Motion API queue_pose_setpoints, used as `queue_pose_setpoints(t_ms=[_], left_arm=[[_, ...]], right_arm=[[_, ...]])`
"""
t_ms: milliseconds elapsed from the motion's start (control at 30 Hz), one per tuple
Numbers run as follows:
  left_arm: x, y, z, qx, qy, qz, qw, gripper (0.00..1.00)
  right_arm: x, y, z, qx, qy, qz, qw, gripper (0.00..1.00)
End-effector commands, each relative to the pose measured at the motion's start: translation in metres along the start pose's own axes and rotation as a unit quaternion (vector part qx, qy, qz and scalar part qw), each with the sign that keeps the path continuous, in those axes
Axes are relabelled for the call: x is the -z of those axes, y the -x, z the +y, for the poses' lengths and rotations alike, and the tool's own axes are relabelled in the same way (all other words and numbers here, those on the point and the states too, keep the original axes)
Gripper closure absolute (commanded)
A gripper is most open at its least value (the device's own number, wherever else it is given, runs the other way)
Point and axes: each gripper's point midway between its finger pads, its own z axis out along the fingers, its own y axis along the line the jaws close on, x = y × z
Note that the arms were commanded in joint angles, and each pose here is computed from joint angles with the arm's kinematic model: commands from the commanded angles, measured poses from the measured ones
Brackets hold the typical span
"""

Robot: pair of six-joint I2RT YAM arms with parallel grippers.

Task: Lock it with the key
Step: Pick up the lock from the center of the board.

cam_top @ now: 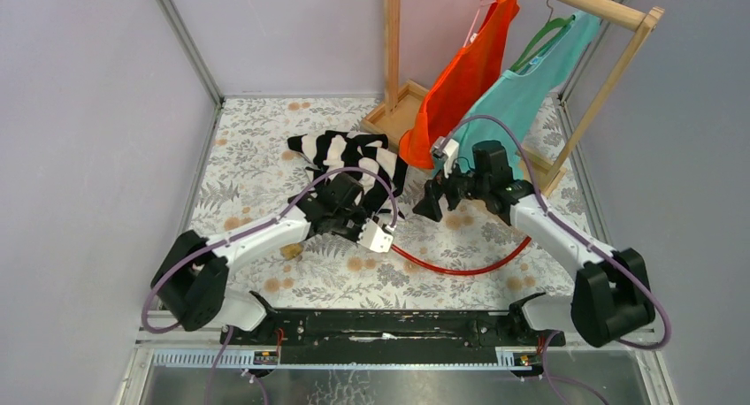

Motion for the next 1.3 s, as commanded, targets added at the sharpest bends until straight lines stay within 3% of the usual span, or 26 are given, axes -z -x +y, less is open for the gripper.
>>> queue_pose_setpoints(t_ms=[0,167,567,867,1267], left_arm=[[0.028,0.038,0.040,-0.044,0.083,-0.033,0.995,0.94],[0.041,0.056,0.042,-0.051,0.110,-0.043,0.992,0.94],[0.060,0.065,0.048,-0.045,0.158,-0.065,0.984,0.94],[0.060,0.066,0.042,-0.042,0.160,-0.074,0.983,0.94],[0.066,0.078,0.035,-0.023,0.162,-0.117,0.980,0.94]], right_arm=[[-0.026,0.001,0.058,-0.082,0.153,0.015,0.985,0.03],[-0.044,-0.004,0.087,-0.097,0.220,0.028,0.970,0.04],[-0.063,-0.024,0.112,-0.124,0.259,0.052,0.956,0.13],[-0.068,-0.023,0.113,-0.120,0.247,0.056,0.960,0.19],[-0.072,0.017,0.098,-0.094,0.191,-0.011,0.977,0.16]])
